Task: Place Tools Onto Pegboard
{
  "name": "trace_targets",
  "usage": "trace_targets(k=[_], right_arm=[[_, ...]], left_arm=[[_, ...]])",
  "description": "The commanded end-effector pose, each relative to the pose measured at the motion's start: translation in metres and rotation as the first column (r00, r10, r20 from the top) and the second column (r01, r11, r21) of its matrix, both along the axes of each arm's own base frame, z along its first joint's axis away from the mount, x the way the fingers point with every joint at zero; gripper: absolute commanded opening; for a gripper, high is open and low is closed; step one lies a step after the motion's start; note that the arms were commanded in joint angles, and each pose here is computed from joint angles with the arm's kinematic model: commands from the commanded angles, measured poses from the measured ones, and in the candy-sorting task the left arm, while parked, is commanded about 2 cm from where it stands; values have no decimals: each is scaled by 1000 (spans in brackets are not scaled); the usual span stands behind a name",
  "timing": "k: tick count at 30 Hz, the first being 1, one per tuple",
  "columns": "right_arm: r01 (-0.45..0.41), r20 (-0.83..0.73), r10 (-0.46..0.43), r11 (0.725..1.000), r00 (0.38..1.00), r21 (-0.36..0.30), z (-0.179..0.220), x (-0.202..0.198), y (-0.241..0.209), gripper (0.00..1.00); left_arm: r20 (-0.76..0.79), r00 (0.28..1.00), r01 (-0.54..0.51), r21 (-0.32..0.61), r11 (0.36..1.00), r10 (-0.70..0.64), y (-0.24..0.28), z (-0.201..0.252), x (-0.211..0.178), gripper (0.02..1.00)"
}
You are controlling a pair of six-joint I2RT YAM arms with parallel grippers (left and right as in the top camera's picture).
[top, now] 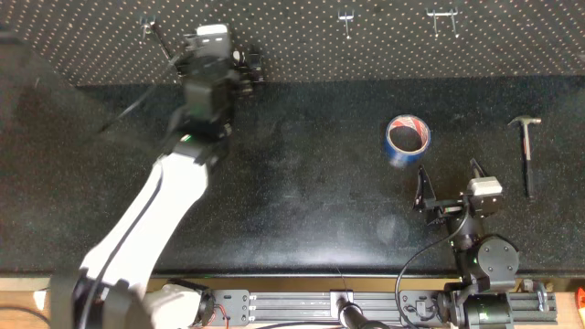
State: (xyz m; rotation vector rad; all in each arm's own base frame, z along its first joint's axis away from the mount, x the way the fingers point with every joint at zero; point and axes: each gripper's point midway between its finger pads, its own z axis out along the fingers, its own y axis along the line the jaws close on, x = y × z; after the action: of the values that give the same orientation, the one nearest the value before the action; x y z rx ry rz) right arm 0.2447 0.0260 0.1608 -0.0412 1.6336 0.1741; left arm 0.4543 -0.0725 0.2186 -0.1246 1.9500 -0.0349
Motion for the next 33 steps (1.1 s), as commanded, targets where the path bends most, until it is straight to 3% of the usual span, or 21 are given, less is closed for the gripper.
trace_targets(k=[1,4,7,14,17,20,22,33], right_arm=[[1,-2,-1,1000,1000,14,-1,0,-1,976],[1,-2,-1,1000,1000,14,-1,0,-1,974],[1,-2,-1,1000,1000,14,-1,0,-1,976],[1,-2,-1,1000,1000,14,-1,0,-1,976],[1,-2,-1,1000,1000,14,-1,0,-1,976],[1,-2,-1,1000,1000,14,-1,0,-1,976],[1,-2,-1,1000,1000,14,-1,0,-1,976],[1,-2,-1,1000,1000,14,-1,0,-1,976]], left_arm=[[18,996,-90,-13,996,90,57,1,-92,996],[80,982,-160,-133,978,171,89,-43,-143,996],[153,970,-164,-164,973,189,103,-67,-172,996],[230,970,-71,-52,996,81,92,-78,-195,993],[202,977,-63,-47,997,72,90,-86,-206,996],[290,957,-21,84,996,-4,85,-64,-208,993],[295,954,33,72,997,-53,76,-63,-208,993],[297,953,49,50,998,-62,71,-63,-208,993]])
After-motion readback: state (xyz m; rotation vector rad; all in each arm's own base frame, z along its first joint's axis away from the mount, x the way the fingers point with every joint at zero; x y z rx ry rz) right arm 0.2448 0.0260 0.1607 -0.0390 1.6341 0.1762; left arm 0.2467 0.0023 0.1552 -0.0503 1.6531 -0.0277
